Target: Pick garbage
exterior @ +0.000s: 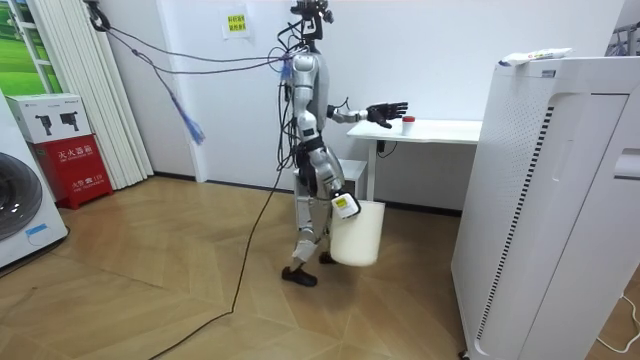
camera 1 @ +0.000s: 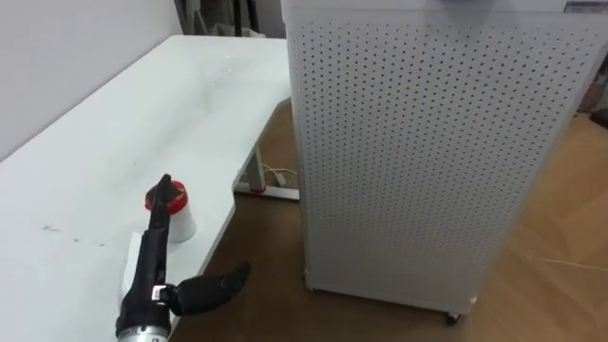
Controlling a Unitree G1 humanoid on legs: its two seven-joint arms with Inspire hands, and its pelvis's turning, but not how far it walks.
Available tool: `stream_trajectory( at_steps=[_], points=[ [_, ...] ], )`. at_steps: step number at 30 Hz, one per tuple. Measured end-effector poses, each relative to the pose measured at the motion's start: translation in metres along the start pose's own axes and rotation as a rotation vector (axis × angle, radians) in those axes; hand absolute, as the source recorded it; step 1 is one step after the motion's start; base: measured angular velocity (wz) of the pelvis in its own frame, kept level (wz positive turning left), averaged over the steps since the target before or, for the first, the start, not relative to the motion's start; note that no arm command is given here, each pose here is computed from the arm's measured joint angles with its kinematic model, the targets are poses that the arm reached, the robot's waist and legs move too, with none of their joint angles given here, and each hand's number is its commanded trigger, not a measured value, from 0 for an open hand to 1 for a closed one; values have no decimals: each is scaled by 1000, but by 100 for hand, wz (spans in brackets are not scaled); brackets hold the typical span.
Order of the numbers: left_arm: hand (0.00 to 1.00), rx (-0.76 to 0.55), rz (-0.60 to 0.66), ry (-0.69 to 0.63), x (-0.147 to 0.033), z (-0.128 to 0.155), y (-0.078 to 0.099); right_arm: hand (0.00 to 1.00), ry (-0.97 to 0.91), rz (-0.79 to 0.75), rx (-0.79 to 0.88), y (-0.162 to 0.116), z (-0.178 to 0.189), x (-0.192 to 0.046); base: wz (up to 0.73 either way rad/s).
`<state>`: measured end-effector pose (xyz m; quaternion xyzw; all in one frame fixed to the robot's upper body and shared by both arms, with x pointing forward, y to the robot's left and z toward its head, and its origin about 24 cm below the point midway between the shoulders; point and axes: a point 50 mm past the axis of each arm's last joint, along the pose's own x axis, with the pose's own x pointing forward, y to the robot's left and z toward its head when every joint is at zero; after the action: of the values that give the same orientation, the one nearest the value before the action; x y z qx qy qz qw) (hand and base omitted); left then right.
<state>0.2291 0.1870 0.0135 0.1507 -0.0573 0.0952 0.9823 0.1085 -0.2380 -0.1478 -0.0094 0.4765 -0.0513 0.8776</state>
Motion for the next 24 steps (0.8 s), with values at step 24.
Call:
stream_trajectory(
  at_steps=[24],
  points=[
    [0, 63, 126, -121, 2, 19, 14, 100, -47, 69, 12, 14, 16, 6, 22]
  ],
)
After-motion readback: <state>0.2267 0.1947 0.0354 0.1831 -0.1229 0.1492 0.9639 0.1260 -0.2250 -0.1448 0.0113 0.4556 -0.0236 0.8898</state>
